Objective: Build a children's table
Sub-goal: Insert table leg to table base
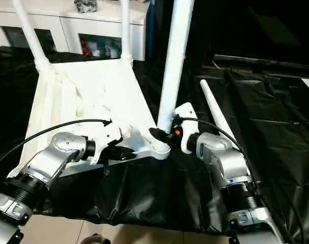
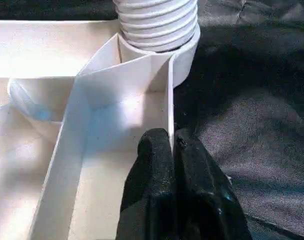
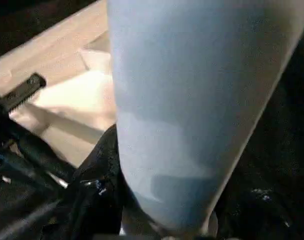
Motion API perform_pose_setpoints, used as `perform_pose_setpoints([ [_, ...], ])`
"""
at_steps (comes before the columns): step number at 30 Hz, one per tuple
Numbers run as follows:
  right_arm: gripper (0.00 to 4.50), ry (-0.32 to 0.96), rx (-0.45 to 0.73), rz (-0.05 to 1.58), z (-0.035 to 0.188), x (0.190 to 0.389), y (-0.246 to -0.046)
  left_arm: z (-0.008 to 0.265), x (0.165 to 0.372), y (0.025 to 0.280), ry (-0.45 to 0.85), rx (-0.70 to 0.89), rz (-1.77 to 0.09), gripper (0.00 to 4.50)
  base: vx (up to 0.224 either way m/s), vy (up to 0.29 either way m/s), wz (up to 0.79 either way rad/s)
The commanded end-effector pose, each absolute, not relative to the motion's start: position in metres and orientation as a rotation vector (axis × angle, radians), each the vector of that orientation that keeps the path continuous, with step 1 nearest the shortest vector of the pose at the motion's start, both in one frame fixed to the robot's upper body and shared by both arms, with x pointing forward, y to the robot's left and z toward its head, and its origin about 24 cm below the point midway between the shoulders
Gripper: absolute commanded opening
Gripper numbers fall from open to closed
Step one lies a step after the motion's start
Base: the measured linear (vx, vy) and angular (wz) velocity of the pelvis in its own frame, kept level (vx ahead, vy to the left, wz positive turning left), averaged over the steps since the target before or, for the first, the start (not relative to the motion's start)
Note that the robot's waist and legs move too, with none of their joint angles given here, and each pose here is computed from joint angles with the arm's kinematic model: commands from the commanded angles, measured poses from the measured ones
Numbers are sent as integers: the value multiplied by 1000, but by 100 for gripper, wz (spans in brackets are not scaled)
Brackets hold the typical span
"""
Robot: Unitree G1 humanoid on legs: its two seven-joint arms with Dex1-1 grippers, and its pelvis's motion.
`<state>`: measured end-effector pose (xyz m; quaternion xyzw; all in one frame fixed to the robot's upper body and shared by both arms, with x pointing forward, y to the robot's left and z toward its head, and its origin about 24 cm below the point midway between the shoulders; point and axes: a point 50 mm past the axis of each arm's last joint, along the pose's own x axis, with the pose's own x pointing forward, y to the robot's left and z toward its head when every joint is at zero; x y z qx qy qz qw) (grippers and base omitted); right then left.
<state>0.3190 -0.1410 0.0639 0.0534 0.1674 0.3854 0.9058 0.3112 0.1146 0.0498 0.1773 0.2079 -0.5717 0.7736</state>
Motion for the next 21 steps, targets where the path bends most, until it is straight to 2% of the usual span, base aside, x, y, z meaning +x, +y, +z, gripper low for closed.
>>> perform_pose_setpoints([
  [1, 191, 381, 145, 747, 51, 315, -152, 65, 320, 114, 356, 366, -1216, 0, 0, 0, 0],
  [13, 191, 367, 307, 643, 16, 290, -158, 66, 325, 115, 353, 375, -1173, 0, 0, 0, 0],
  [18, 191, 382, 218, 656, 11, 284, -155, 66, 326, 115, 353, 379, -1174, 0, 0, 0, 0],
  [21, 191, 394, 126, 696, 13, 283, -151, 66, 326, 115, 354, 387, -1179, 0, 0, 0, 0],
])
